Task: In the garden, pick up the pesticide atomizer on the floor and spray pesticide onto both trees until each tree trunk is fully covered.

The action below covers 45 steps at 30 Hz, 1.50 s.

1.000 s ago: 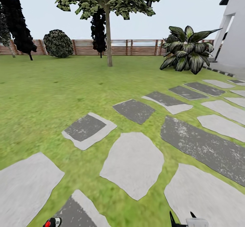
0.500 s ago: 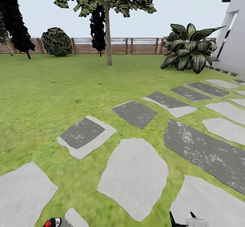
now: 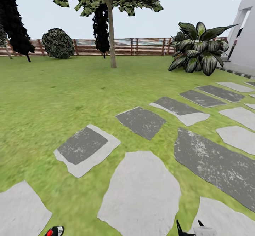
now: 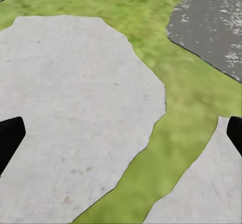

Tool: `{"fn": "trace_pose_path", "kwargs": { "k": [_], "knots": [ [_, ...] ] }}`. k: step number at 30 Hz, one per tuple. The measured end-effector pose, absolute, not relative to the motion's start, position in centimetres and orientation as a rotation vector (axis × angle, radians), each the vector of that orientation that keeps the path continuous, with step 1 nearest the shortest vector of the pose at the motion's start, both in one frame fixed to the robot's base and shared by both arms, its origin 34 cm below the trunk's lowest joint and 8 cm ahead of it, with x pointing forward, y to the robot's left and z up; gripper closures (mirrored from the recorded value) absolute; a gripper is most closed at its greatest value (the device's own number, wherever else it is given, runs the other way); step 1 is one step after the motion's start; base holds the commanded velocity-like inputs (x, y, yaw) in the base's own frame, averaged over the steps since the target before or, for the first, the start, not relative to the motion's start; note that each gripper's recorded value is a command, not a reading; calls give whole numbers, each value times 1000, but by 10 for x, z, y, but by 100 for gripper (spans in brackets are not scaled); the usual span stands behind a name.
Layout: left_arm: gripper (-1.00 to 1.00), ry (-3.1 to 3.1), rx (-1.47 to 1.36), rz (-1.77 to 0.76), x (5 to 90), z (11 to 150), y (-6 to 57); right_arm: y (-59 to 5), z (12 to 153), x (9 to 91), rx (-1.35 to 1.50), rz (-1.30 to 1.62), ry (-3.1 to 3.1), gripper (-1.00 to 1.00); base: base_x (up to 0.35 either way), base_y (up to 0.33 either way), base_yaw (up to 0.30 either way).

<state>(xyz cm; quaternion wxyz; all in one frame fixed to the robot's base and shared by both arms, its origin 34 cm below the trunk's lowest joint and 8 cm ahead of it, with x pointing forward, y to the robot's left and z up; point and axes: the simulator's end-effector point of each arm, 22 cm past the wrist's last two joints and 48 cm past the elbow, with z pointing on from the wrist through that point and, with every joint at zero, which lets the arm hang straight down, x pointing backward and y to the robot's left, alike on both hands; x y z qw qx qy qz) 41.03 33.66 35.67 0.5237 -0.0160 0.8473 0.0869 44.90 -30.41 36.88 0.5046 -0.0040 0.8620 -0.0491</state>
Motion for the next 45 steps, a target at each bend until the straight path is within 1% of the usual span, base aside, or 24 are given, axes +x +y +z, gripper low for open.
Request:
{"fn": "trace_pose_path", "kwargs": {
  "k": [45],
  "knots": [
    [100, 2028, -39, 208, 410, 357, 336, -304, 369, 449, -10, -118, 2080, -100, 336, 0, 0]
  ]
}}
